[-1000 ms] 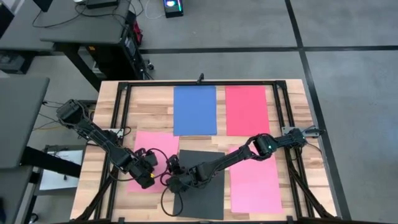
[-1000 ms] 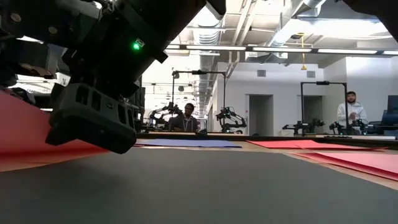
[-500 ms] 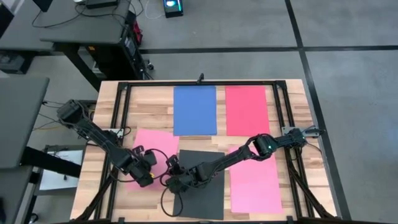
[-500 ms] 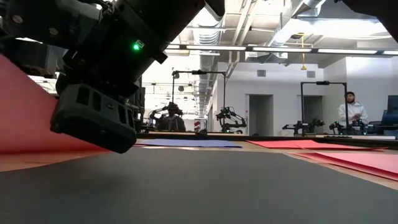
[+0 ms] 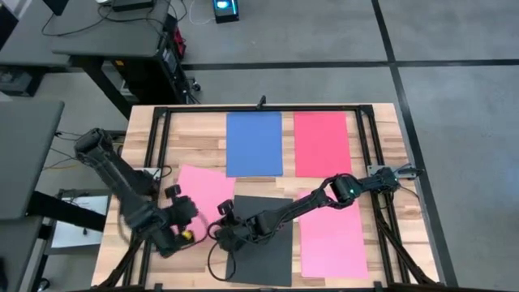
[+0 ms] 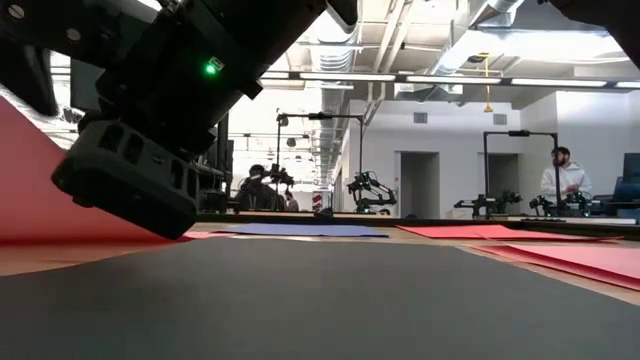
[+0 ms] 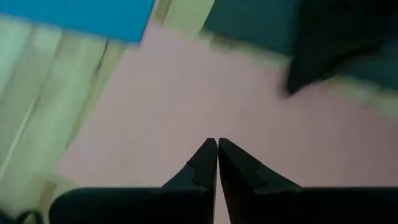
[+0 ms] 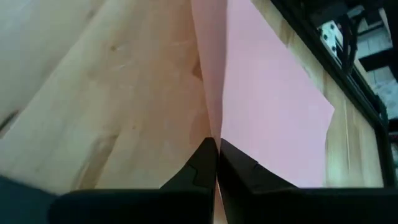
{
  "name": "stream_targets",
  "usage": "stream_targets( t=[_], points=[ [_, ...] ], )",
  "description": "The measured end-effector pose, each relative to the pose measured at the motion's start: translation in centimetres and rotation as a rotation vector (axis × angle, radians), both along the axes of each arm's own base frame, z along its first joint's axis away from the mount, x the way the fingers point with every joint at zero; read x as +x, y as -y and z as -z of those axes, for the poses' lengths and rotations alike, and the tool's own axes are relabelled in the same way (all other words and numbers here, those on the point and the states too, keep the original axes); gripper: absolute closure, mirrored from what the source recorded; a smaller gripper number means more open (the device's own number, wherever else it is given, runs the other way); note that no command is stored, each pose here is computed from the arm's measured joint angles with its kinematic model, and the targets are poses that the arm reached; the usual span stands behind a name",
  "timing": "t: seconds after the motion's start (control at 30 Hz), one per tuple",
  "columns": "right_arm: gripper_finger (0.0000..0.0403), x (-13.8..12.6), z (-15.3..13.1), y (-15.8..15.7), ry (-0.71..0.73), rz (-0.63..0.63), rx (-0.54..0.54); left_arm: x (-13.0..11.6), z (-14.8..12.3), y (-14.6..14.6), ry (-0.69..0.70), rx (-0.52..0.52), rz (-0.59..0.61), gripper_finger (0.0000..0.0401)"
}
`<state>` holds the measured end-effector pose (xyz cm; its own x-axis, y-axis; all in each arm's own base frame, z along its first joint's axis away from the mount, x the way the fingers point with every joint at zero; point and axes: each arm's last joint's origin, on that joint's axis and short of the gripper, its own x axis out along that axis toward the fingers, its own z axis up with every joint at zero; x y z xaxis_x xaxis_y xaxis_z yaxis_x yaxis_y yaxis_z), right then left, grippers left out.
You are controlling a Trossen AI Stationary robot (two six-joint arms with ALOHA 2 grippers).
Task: Organize paper
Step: Stack the pink paper on top of the pink paper
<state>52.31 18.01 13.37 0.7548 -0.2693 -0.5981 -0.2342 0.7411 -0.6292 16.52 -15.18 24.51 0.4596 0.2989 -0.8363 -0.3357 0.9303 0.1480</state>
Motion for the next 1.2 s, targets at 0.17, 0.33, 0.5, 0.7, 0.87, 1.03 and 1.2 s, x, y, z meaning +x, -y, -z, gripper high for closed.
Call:
stream_targets(
  t=[0.17,0.33,0.5,0.7,0.87,1.03,1.2],
  points=[
    [0.0403,0.1,-0.7,0.6,0.029,0.057,0.062,-2.0,-2.7,2.5,0.17,0.051,0.097,0.0401],
    [0.0403,0.4,-2.1,1.1,0.064,0.081,0.115,-4.6,-3.0,3.8,0.265,0.118,0.186,0.0401],
    [0.0403,0.8,-5.5,1.9,0.107,0.086,0.12,-5.9,-3.7,4.3,0.351,0.192,0.261,0.0401],
    [0.0403,0.3,-10.5,3.2,0.151,0.088,0.047,-6.2,-6.8,3.6,0.412,0.294,0.27,0.0401],
    [0.0403,-1.3,-14.4,4.1,0.173,0.112,0.032,-6.2,-10.3,3.2,0.502,0.366,0.288,0.0401],
    [0.0403,-2.1,-16.2,4.3,0.185,0.121,0.028,-6.1,-12.7,3.3,0.543,0.369,0.318,0.0401],
    [0.0403,-2.3,-15.6,4.5,0.136,0.138,-0.015,-6.3,-13.4,3.0,0.493,0.373,0.351,0.04]
  ],
)
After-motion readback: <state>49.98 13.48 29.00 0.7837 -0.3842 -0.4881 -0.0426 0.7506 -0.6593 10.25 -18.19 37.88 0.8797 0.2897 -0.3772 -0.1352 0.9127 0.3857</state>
